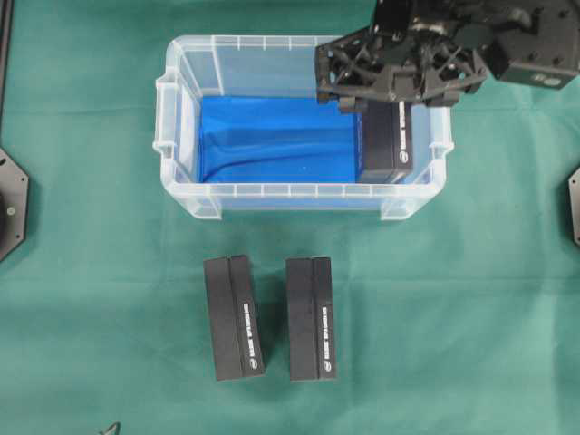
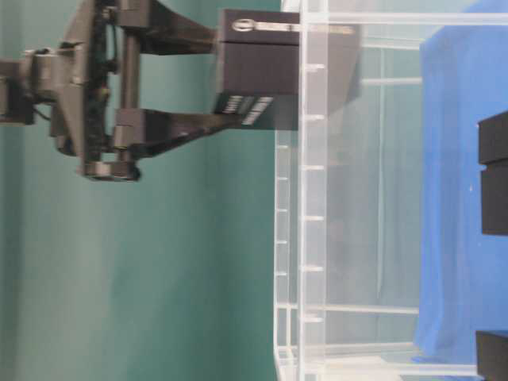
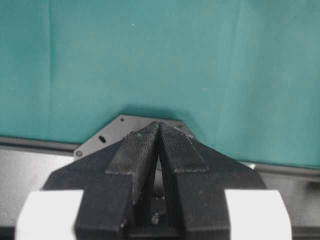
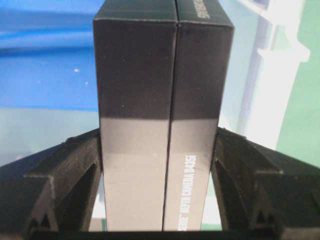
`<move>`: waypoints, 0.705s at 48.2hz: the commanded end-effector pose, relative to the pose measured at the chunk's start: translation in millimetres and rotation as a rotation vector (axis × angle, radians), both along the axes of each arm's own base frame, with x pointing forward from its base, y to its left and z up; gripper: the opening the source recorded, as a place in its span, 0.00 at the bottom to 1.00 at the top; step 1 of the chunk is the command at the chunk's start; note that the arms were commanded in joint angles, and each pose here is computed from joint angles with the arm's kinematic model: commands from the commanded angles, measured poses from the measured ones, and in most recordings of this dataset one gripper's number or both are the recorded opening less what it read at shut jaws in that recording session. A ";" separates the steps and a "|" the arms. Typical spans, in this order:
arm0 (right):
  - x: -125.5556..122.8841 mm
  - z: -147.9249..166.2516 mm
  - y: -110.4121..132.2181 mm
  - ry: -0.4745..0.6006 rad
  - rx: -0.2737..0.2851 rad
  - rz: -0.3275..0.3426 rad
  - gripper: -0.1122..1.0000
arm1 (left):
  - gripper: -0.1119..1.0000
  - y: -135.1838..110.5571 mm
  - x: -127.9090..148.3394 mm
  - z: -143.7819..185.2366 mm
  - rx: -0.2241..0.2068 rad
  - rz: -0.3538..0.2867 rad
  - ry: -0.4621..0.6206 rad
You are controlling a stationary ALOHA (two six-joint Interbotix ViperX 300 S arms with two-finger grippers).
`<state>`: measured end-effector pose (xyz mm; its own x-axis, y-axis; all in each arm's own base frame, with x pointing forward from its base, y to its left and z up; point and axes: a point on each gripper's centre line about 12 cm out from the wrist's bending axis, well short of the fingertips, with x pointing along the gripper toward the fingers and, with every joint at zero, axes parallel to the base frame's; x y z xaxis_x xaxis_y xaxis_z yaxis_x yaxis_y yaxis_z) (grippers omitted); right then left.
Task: Take the box out of the case with the right arm.
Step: 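Lift the box straight up out of the case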
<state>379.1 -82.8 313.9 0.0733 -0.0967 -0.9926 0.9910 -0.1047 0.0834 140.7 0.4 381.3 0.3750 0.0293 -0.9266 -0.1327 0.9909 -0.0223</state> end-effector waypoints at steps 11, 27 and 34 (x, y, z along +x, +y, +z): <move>-10.6 61.6 -0.5 -0.076 -0.038 0.007 0.69 | 0.10 0.8 1.0 3.7 0.003 0.003 -0.012; -16.7 80.5 -3.5 -0.062 -0.069 -0.006 0.69 | 0.10 0.8 0.6 3.9 0.003 0.003 -0.014; -16.5 81.0 -2.9 -0.063 -0.069 -0.003 0.69 | 0.10 0.8 0.6 3.9 0.003 0.003 -0.014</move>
<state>372.3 -87.6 370.7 0.0724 -0.1485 -0.9863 0.9908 -0.1027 0.0882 140.3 0.4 381.5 0.3764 0.0293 -0.9260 -0.1327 0.9909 -0.0226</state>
